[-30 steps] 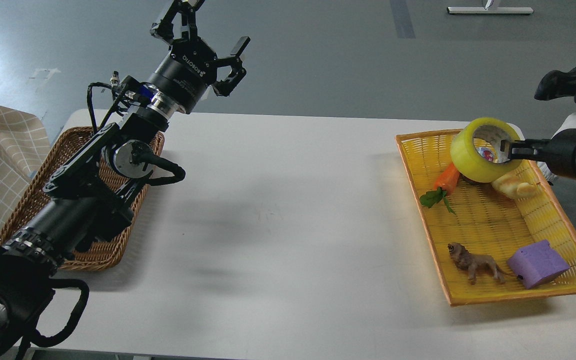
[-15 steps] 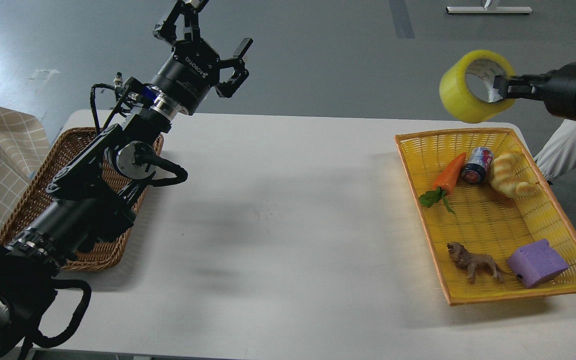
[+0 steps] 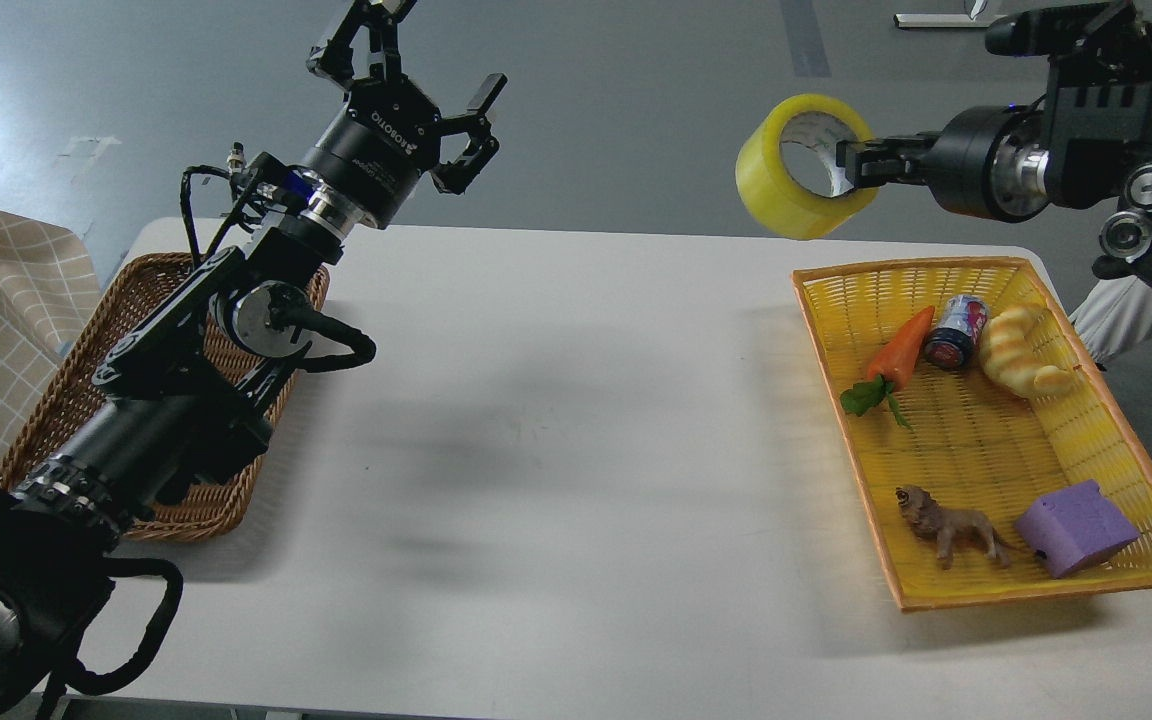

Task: Place and transfer tape with both arms
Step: 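Hook the tape roll's hole with the right gripper and lift it, then carry the tape roll toward the table center and lower it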

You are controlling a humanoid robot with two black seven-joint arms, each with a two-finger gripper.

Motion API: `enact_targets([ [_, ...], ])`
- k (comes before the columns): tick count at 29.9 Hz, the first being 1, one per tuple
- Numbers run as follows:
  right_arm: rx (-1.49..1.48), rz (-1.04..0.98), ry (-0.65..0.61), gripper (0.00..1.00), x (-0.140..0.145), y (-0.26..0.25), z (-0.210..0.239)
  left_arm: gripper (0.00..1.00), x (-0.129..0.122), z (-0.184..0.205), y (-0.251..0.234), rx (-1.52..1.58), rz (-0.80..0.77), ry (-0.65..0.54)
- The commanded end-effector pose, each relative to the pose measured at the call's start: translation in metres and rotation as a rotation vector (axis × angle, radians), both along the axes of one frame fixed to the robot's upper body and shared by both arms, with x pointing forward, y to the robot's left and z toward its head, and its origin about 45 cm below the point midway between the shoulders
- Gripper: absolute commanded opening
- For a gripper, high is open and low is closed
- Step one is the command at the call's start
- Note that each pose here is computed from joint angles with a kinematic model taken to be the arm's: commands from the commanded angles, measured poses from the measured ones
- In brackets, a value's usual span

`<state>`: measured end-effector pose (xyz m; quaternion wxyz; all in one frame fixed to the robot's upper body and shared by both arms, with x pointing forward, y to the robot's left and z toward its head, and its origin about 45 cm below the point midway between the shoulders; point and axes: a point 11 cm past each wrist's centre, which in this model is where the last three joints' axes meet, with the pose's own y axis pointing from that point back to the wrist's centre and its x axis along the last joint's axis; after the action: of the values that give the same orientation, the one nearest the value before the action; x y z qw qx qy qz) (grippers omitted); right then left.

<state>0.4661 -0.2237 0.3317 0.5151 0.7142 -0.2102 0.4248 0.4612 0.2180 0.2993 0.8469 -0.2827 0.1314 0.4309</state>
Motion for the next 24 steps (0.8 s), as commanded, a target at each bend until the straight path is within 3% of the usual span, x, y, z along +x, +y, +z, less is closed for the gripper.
enact_targets([
  [1, 0.007, 0.024, 0.010, 0.06, 0.004, 0.022, -0.005, 0.98, 0.000, 0.002, -0.001, -0.002, -0.003, -0.006],
  [24, -0.061, 0.162, 0.101, 0.06, -0.002, 0.124, -0.059, 0.98, 0.000, 0.005, -0.003, -0.010, -0.005, -0.012],
])
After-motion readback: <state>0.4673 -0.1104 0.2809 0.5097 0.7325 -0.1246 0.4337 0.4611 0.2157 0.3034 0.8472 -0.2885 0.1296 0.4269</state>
